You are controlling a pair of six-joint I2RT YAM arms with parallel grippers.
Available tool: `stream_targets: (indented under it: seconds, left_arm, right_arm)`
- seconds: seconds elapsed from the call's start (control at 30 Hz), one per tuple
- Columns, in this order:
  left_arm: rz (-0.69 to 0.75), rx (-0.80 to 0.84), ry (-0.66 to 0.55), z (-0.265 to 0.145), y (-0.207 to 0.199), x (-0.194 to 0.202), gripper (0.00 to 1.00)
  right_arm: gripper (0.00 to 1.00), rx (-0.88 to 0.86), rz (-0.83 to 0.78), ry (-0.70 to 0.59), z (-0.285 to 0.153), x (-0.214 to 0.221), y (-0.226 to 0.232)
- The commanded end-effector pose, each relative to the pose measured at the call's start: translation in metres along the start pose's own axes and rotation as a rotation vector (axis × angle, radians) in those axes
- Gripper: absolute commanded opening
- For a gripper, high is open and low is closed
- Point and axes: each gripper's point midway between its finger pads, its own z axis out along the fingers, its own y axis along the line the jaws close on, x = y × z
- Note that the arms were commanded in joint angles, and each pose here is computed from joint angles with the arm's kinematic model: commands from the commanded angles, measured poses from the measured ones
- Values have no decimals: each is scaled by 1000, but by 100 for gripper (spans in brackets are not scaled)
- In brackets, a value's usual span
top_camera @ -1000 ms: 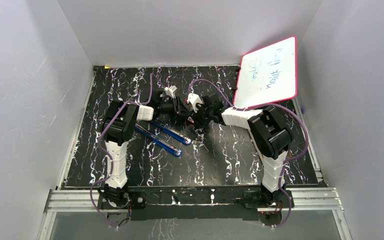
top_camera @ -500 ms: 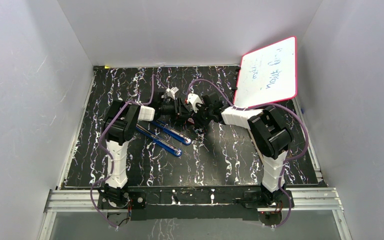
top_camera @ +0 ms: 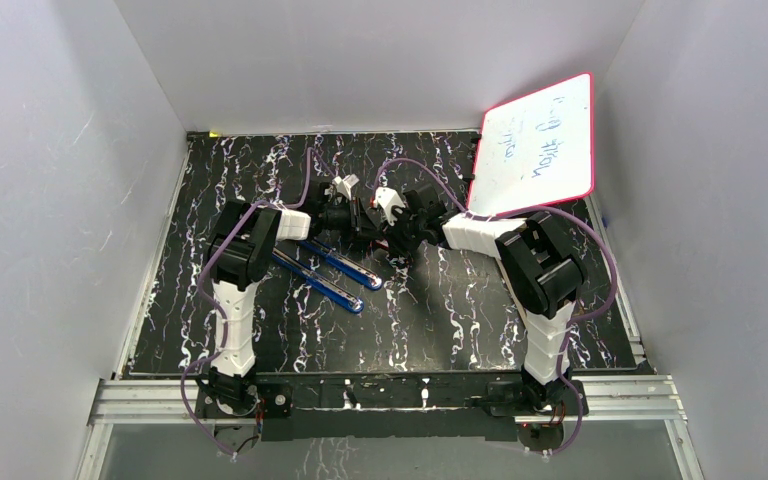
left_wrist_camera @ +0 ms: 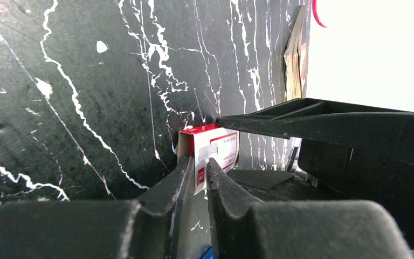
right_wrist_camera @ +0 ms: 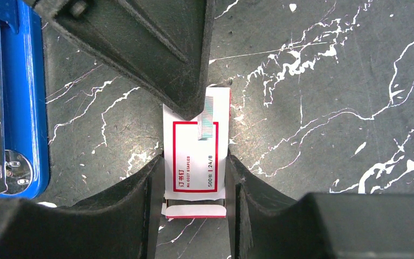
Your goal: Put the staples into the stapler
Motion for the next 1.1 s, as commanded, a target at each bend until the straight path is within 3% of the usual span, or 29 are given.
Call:
stream_targets:
  seconds: [0.0, 0.13, 0.3, 0.43, 1.07]
  left_arm:
    - [1, 28, 39, -1, -11, 6, 9]
    - [-3, 30, 20, -5, -10, 0, 0]
    - [-13, 25, -8, -11, -6, -7, 0]
    - [-11, 15, -19, -14, -5, -9, 0]
    - [-8, -8, -43, -22, 1, -17, 0]
  right_arm:
    - [42, -15, -6, 62, 4, 21, 5]
    - [47, -8, -1, 62, 1, 22, 6]
    - [63, 16, 5, 50, -7, 22, 5]
    - [67, 38, 16, 56, -12, 26, 2]
    - [46, 48, 29, 77, -21, 36, -1]
